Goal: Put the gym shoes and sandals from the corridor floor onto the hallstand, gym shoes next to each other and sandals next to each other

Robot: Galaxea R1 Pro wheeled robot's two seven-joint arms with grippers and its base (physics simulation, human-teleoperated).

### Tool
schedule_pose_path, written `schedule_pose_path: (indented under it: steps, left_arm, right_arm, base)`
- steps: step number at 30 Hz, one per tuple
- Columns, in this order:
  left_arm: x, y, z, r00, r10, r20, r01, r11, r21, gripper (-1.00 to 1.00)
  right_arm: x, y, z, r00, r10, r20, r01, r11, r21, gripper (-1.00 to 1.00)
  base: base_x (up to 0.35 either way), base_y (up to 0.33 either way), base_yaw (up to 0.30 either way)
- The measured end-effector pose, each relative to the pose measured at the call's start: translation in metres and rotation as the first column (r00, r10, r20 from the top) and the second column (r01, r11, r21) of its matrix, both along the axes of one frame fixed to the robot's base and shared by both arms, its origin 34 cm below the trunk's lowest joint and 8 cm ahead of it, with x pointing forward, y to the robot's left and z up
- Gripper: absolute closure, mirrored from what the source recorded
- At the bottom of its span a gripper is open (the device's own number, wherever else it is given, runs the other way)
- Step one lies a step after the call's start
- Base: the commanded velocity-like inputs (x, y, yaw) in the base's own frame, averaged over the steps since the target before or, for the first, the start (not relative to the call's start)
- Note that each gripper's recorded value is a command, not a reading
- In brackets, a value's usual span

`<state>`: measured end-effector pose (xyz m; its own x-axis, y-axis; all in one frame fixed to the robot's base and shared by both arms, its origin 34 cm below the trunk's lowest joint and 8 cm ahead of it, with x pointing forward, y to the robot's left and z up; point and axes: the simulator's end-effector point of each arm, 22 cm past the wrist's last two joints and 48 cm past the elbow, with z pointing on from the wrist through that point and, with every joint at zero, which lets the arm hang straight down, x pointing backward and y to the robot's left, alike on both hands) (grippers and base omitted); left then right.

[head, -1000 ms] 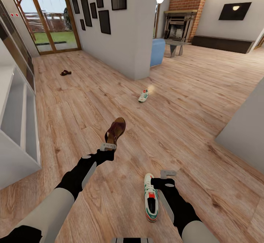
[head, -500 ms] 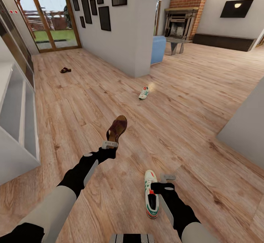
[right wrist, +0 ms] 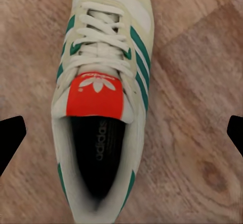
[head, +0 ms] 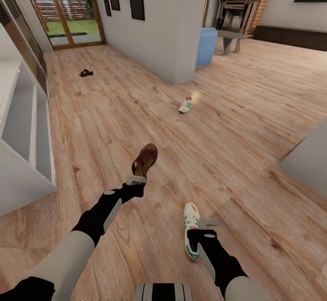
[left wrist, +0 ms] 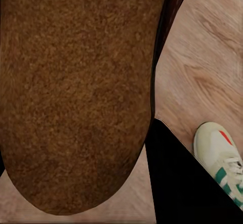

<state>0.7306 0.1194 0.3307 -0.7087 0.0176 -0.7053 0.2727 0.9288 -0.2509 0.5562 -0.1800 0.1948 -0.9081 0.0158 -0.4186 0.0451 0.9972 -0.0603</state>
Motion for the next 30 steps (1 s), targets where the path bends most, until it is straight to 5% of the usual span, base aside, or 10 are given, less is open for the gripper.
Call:
schedule_pose_path:
  steps: [10, 15, 30]
  left_arm:
    - [-0.004, -0.004, -0.024, 0.999, -0.001, -0.035, 0.001, 1.0, -0.006, 1.0]
    - [0.021, -0.013, -0.012, 0.998, -0.009, -0.057, 0.008, 1.0, -0.015, 1.0]
    - [0.002, -0.012, -0.064, 0.99, -0.009, -0.139, 0.007, 1.0, -0.013, 1.0]
  right_arm:
    - [-0.014, 0.0, -0.021, 0.999, 0.0, -0.044, 0.0, 1.0, 0.0, -1.0]
    - [-0.026, 0.0, -0.034, 0.997, 0.002, -0.076, -0.002, 1.0, -0.002, -1.0]
    - [-0.052, -0.001, -0.067, 0.99, 0.001, -0.143, -0.001, 1.0, -0.002, -1.0]
  base:
    - [0.0, 0.0, 0.022]
    - [0.0, 0.0, 0.025]
    - [0.0, 0.0, 0.138]
